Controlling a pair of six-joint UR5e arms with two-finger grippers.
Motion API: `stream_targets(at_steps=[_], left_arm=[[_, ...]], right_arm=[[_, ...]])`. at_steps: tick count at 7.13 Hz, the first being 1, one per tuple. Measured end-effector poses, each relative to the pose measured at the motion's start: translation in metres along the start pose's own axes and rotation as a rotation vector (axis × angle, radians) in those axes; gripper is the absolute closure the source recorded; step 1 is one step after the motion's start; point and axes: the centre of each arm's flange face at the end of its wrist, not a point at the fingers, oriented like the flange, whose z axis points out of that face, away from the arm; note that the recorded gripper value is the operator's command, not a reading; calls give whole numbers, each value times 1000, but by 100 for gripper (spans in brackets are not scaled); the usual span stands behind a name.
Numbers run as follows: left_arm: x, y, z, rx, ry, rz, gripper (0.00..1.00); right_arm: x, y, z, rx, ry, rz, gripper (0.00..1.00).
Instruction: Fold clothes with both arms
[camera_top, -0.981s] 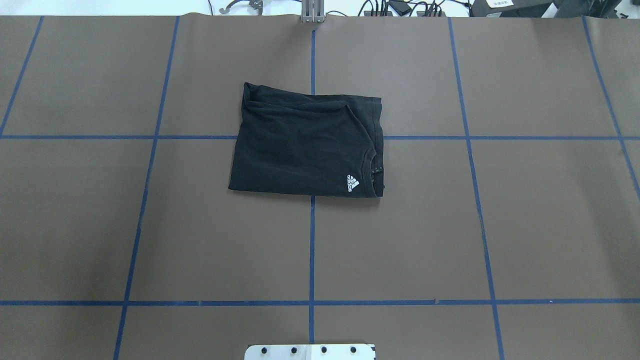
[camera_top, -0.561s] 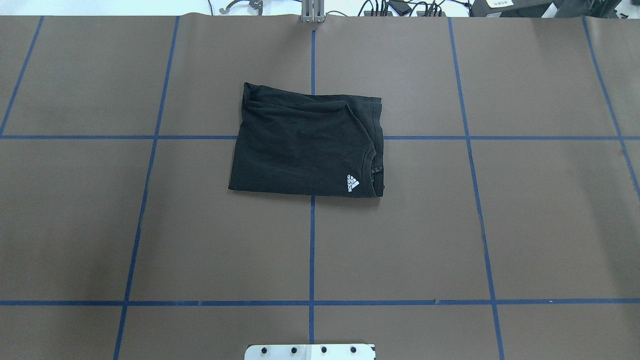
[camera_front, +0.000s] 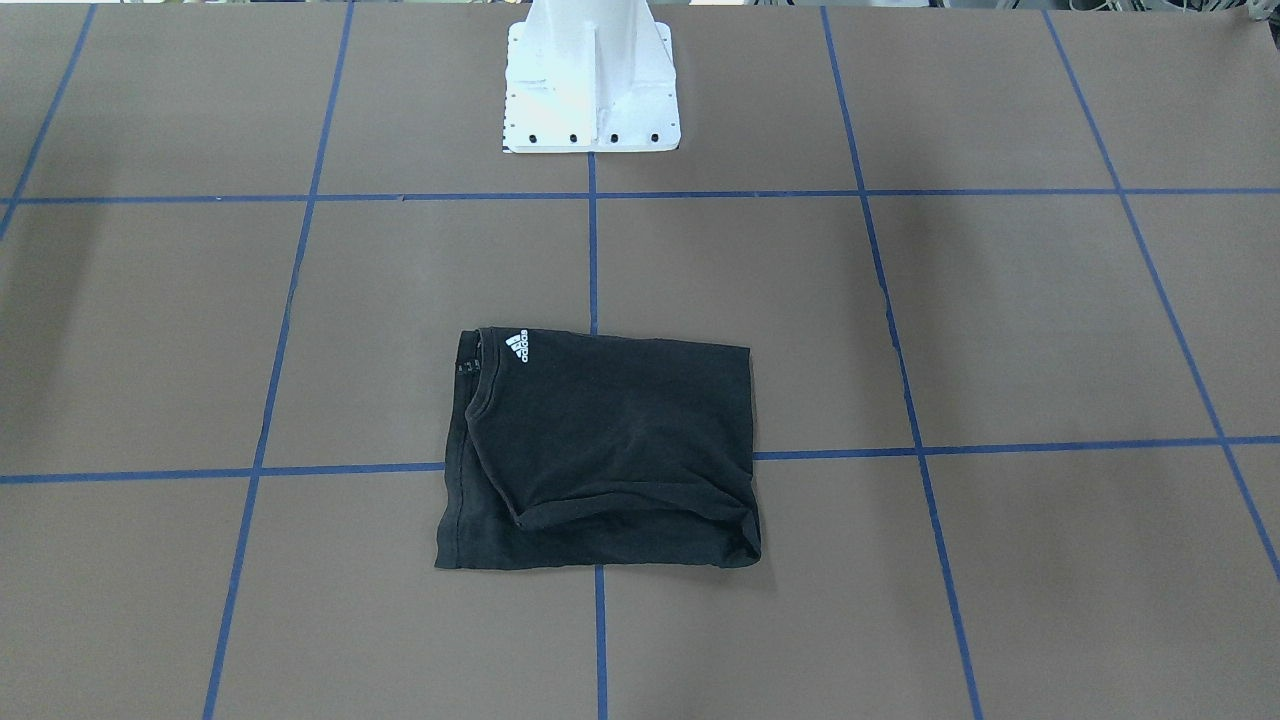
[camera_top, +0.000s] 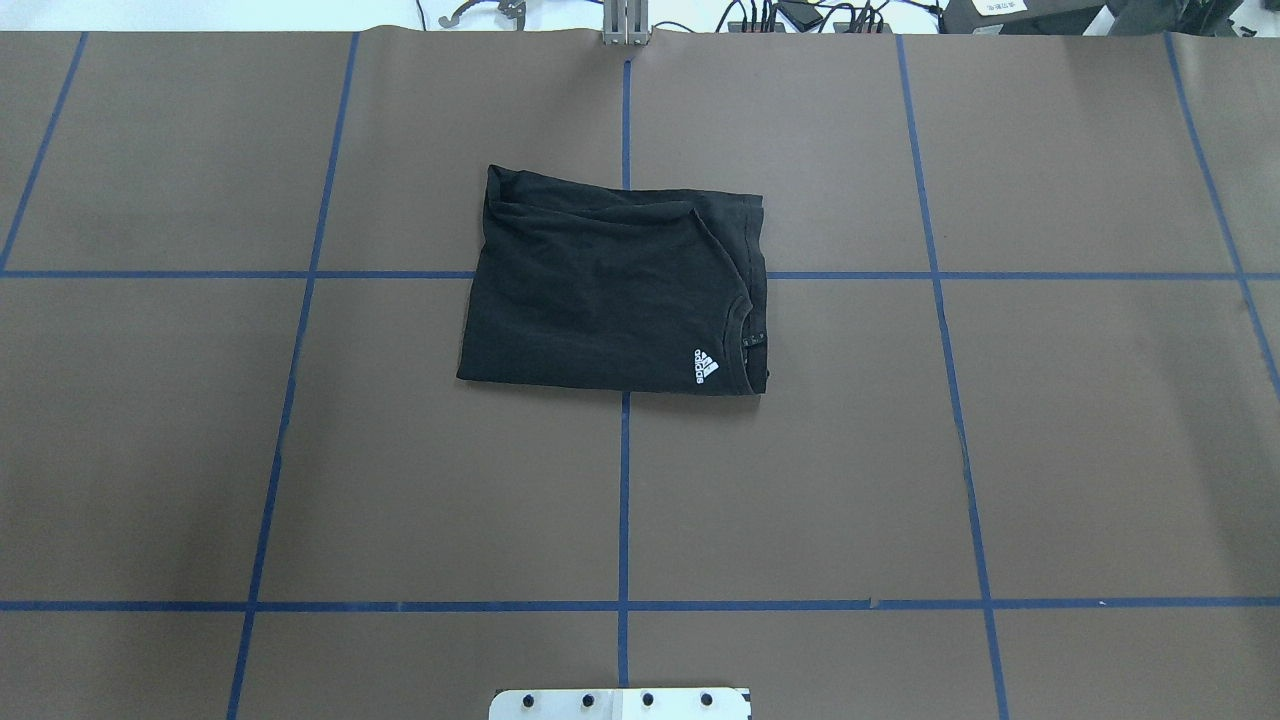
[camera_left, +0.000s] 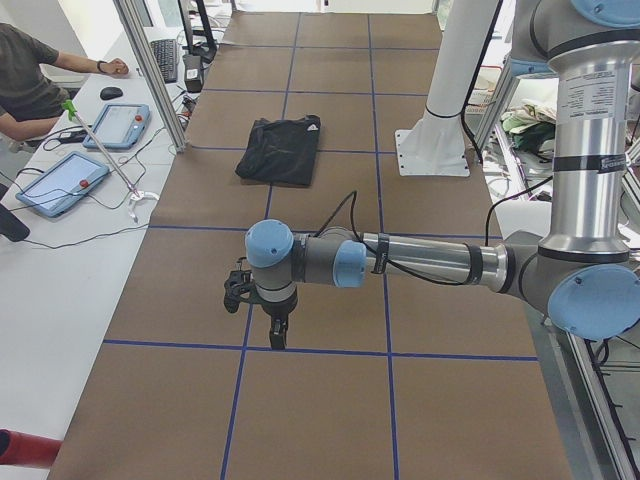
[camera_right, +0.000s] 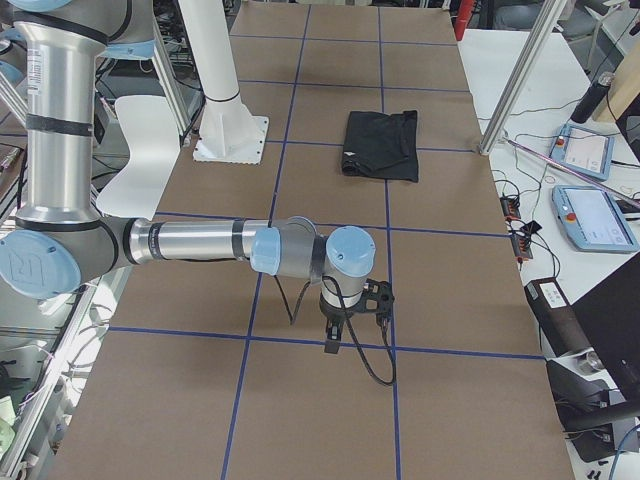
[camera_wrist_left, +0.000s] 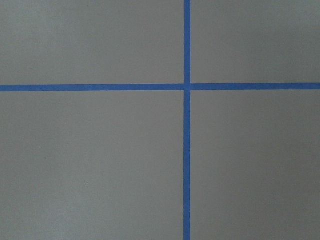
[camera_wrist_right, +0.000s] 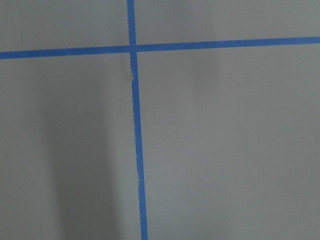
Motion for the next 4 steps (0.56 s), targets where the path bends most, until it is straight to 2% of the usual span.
stream_targets(at_steps=[4], left_arm=[[1, -3, -1, 3, 0, 2, 0]], right_arm=[[1, 0, 1, -1, 0, 1, 0]])
